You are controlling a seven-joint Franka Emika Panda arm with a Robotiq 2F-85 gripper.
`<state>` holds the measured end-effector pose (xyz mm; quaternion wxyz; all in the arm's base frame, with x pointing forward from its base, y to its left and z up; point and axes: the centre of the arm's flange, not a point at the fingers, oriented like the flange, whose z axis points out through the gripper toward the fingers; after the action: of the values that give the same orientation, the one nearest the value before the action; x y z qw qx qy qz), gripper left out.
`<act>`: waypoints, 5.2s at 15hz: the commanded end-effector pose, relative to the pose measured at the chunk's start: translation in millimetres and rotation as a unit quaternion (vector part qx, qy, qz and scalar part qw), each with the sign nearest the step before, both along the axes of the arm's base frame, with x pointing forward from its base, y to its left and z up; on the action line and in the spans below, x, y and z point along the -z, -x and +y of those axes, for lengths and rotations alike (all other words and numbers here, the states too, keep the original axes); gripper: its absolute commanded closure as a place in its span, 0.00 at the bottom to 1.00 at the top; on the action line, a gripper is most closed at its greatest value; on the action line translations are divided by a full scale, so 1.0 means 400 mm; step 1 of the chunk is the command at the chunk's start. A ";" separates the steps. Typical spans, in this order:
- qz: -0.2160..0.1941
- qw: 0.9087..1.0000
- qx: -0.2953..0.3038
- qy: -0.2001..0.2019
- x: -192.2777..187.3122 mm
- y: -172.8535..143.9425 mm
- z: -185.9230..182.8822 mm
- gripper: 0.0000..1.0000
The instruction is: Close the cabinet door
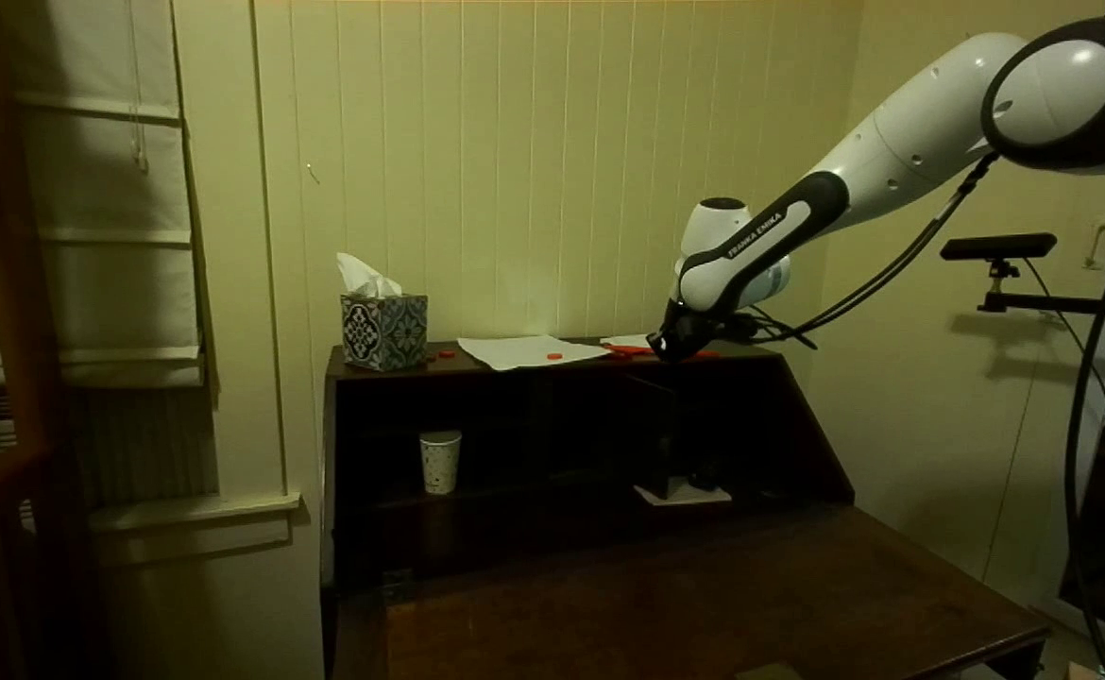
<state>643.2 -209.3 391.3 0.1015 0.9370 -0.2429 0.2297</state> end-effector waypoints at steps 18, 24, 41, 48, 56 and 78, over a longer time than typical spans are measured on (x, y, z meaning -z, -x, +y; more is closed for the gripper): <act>0.019 0.981 -0.021 -0.193 0.065 -0.053 0.101 1.00; -0.037 0.974 -0.054 -0.216 0.116 -0.104 0.153 1.00; -0.198 0.970 -0.085 -0.114 0.224 -0.218 0.220 1.00; -0.219 0.967 -0.079 -0.104 0.282 -0.224 0.232 1.00; -0.180 0.975 -0.068 -0.113 0.281 -0.186 0.247 1.00; 0.274 0.956 0.020 -0.102 -0.422 0.495 0.379 0.00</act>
<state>488.2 -69.5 507.9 0.0993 0.9502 -0.2915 -0.0468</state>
